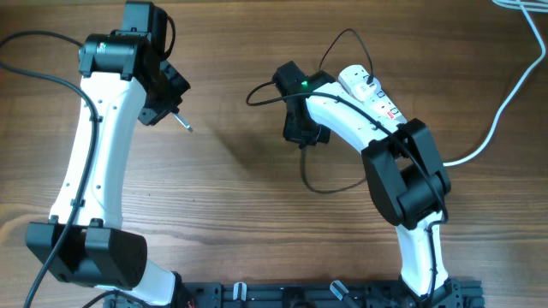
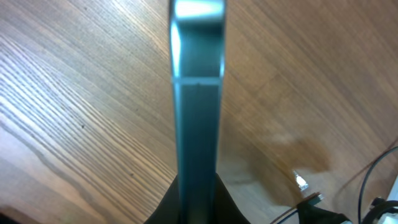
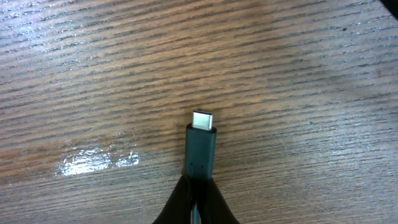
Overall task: Plug charger to phone and switch on socket
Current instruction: 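Bring the plug toward the phone's bottom port held by the left gripper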
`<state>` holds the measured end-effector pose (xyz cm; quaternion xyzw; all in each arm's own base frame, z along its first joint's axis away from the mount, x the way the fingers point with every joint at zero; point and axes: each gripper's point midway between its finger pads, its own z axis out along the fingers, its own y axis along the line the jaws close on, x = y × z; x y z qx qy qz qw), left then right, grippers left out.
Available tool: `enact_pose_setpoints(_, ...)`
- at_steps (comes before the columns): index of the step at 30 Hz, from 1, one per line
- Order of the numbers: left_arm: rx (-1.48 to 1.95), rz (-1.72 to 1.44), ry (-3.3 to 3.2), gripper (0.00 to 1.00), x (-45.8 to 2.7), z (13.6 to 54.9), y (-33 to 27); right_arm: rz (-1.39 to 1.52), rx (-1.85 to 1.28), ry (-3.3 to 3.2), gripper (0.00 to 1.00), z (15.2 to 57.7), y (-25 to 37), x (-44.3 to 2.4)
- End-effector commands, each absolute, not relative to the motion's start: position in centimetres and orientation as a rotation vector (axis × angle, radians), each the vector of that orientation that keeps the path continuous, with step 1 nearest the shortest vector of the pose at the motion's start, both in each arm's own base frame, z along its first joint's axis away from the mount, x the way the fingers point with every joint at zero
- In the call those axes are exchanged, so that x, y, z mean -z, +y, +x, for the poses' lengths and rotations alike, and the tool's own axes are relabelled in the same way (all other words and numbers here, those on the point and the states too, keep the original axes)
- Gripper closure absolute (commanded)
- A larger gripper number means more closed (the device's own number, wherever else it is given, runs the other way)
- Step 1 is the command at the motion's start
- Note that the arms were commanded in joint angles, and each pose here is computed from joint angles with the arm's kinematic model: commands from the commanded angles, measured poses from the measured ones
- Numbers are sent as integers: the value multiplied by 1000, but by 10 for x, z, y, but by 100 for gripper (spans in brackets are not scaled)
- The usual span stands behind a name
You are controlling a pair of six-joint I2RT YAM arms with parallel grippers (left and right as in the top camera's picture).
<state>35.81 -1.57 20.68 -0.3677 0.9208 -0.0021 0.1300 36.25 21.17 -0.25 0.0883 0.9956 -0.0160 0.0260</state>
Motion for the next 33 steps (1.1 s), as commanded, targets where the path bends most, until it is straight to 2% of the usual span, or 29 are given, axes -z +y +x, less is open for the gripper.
enact_pose_setpoints(1,133,-954,2686,96,-213,371,-32,215,-57,3077,95,362,219,-19)
enact_pose_setpoints(7,836,-290,2671,96,-249,396,-123,-152,-548,3003,95,337,259,-114)
enact_pose_setpoints(10,994,-177,2564,96,-270,407,-142,-215,-665,2946,96,320,261,-157)
enact_pose_setpoints(15,1320,9,2368,96,-315,411,-164,-485,-914,2812,95,279,270,-220)
enact_pose_setpoints(18,1464,114,2268,96,-337,407,-170,-527,-932,2787,96,265,272,-234)
enact_pose_setpoints(23,1489,111,2277,96,-337,403,-171,-605,-985,2681,96,257,291,-254)
enact_pose_setpoints(29,1484,128,2300,96,-332,397,-171,-589,-913,2538,95,262,291,-283)
enact_pose_setpoints(33,1575,171,2270,96,-341,389,-177,-575,-809,2498,95,270,286,-286)
